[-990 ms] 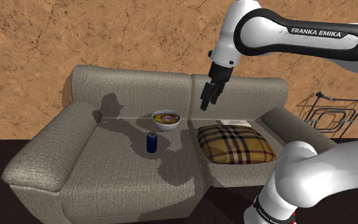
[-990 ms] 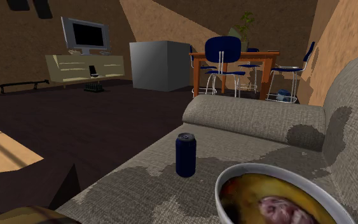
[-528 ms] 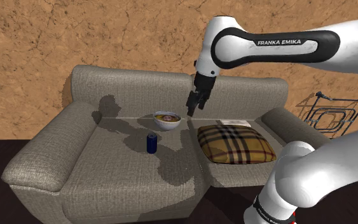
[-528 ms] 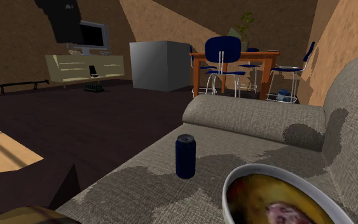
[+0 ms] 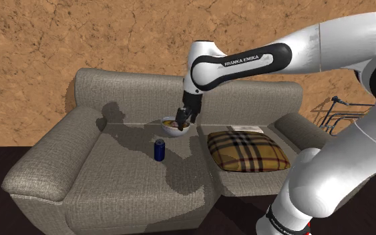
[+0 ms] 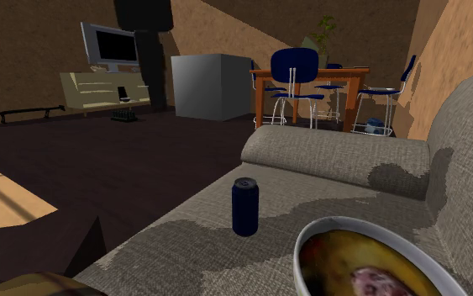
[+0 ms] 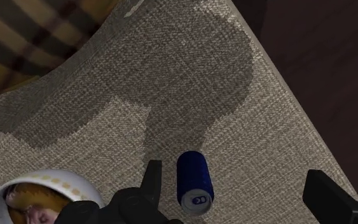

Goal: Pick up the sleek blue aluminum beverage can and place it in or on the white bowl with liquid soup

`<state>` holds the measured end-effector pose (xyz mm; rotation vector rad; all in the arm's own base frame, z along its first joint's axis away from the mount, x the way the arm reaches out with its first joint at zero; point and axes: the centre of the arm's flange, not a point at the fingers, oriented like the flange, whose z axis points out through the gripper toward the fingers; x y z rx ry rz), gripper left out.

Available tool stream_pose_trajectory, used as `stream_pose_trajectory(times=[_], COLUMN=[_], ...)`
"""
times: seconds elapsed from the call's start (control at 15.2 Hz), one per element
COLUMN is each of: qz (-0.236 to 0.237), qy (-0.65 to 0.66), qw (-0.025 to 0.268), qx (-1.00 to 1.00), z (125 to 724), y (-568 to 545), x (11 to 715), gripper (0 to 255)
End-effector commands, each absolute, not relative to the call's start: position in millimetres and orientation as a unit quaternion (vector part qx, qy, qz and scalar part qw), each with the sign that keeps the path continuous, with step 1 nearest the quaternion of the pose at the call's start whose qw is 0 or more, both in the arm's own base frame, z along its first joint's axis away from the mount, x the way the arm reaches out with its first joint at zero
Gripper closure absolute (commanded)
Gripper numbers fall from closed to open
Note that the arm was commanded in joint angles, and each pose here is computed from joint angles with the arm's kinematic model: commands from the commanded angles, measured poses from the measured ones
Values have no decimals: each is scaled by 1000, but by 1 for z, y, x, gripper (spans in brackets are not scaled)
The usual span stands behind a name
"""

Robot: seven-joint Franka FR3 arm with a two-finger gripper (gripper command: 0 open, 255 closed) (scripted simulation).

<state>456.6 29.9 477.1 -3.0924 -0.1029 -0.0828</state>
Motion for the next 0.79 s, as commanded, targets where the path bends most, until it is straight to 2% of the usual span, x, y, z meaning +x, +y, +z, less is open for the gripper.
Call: stream_pose_trajectory(times=[0.0, 0.73], qz=[-24, -5], qy=[-33, -32], qw=[21, 7], qx=[-999, -999], z=[460, 358], y=[32, 45], x=[476, 583], gripper=[0, 0])
